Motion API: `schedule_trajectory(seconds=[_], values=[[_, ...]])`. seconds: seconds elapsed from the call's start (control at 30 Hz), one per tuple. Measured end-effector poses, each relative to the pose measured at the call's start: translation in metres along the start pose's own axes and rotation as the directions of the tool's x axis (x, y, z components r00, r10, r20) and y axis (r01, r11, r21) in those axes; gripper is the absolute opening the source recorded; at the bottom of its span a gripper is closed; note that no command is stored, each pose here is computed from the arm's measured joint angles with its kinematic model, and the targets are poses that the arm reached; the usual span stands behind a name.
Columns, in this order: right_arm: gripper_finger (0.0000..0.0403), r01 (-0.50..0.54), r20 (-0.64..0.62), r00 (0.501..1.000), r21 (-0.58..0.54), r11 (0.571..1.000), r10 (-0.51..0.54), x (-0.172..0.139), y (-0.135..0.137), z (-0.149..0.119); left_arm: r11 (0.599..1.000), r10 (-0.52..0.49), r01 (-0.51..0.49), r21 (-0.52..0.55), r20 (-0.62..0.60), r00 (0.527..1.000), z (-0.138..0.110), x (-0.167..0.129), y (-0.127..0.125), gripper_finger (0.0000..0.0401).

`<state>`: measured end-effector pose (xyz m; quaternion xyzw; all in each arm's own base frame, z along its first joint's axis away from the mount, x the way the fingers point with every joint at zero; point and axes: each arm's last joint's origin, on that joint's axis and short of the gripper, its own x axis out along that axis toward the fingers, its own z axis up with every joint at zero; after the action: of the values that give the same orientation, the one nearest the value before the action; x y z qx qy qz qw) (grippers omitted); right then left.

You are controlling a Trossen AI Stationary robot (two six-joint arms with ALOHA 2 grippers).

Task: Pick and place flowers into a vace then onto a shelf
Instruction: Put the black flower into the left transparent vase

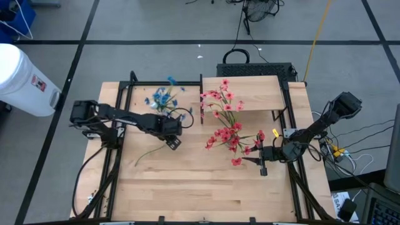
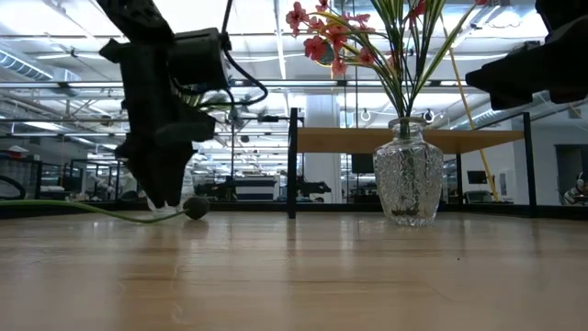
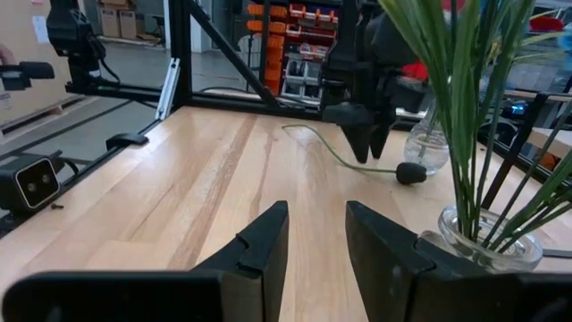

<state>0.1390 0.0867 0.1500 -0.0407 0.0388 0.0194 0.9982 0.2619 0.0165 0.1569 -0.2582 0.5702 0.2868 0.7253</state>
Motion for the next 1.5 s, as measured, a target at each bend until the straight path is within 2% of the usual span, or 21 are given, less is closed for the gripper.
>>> schedule_trajectory(seconds=[0.13,0.43,0.53,0.7,0.97,1.27,1.5], values=[[0.0105,0.0,-0.002,1.0,-0.001,1.0,0.0,0.0,0.0,0.0,1.0,-0.015,0.015,0.012,0.002,1.0,0.003,0.007,-0.003,0.0214],[0.0105,0.0,-0.002,1.0,0.003,1.0,0.0,0.0,0.0,0.0,0.999,0.039,-0.038,0.02,-0.028,0.999,0.005,0.022,0.0,0.0213],[0.0105,0.0,-0.002,1.0,0.002,1.0,0.0,0.0,0.0,0.0,0.999,0.03,-0.029,0.042,-0.025,0.999,0.006,0.025,-0.002,0.02],[0.0105,0.0,-0.002,1.0,0.003,1.0,0.0,0.0,0.0,0.0,0.998,0.017,-0.017,0.062,-0.006,1.0,0.008,0.026,-0.004,0.0141],[0.0105,0.0,-0.002,1.0,0.003,1.0,0.0,0.0,0.0,0.0,0.991,0.06,-0.067,0.114,0.06,0.996,0.006,0.026,-0.008,0.0014],[0.0105,0.0,-0.002,1.0,0.002,1.0,0.0,0.0,0.0,0.0,0.977,0.072,-0.096,0.188,0.126,0.989,-0.008,0.022,-0.025,0.0007],[0.0105,0.0,-0.005,1.0,0.001,1.0,0.0,0.0,0.0,-0.001,0.97,-0.009,-0.058,0.238,0.273,0.962,-0.023,-0.011,-0.041,0.0006]])
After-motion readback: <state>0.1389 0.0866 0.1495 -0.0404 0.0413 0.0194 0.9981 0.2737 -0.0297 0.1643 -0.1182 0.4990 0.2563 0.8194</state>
